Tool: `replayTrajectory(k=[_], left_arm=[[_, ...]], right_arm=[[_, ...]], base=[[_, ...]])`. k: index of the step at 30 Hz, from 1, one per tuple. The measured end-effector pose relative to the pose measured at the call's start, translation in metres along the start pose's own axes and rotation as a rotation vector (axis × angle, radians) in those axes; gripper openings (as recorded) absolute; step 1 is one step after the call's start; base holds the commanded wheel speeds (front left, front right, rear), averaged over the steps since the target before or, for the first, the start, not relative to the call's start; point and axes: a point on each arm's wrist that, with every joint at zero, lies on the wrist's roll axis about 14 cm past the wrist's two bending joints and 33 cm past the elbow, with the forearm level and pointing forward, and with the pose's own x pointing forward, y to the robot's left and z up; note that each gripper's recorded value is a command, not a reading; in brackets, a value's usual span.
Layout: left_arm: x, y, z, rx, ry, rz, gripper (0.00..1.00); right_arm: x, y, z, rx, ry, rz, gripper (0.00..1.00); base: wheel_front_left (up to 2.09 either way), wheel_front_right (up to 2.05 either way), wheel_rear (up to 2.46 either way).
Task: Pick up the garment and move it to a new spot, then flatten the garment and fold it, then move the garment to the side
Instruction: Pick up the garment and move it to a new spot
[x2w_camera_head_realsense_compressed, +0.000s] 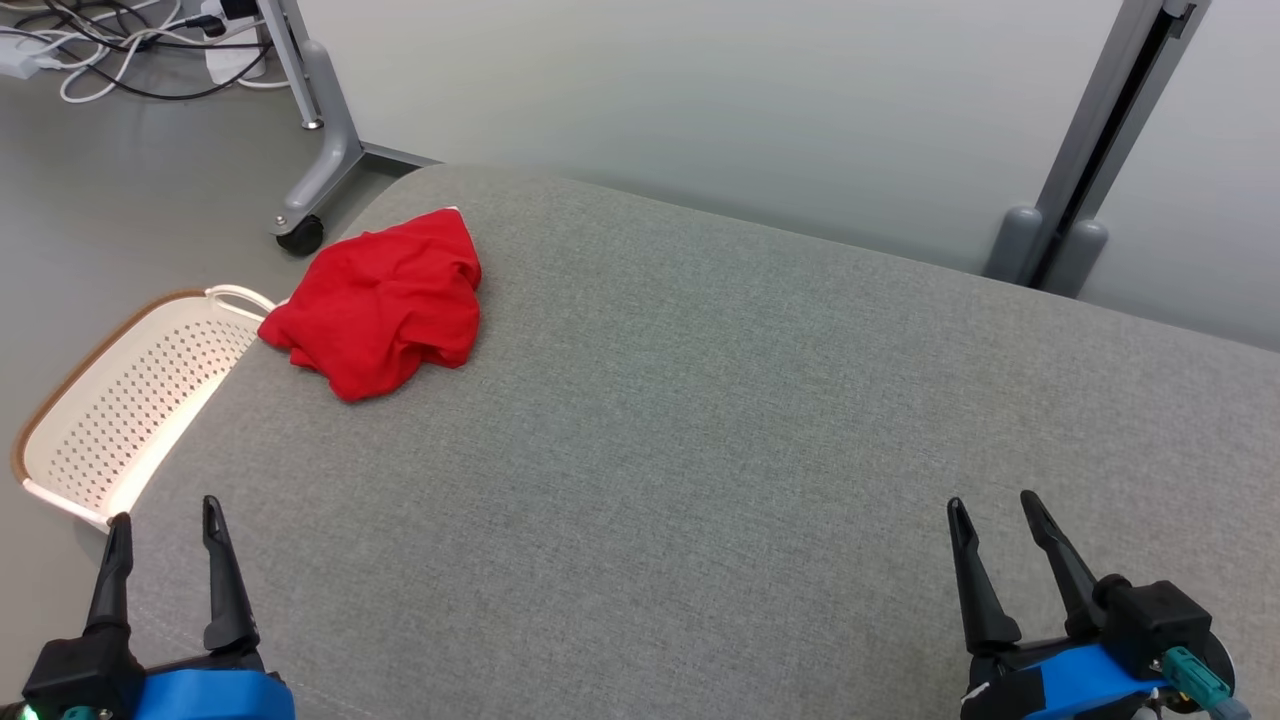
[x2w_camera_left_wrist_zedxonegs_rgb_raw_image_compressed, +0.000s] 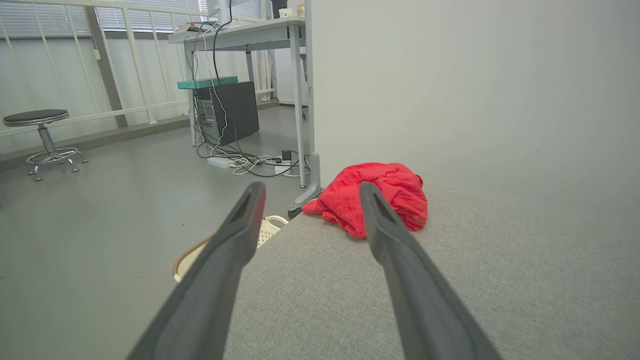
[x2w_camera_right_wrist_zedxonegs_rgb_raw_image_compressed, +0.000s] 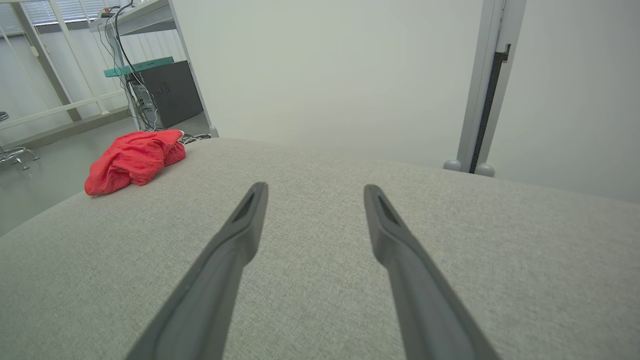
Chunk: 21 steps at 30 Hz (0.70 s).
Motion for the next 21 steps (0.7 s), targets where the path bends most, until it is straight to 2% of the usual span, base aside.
replayTrajectory(k=[7, 14, 21], left_arm=[[0.016, -0.007, 0.005, -0.006, -0.014, -0.012, 1.0], [0.086, -0.031, 0.038, -0.006, -0.105, -0.055, 1.0], [0.171, -0.065, 0.054, -0.001, -0.156, -0.088, 1.0]], right_arm=[[-0.002, -0.008, -0.002, 0.0, 0.003, -0.022, 1.0], [0.006, -0.038, 0.006, -0.039, -0.023, -0.086, 1.0], [0.001, -0.097, 0.01, -0.109, -0.027, -0.212, 1.0]], base=[[0.0, 0.0, 0.0], [0.0, 0.0, 0.0], [0.0, 0.0, 0.0]])
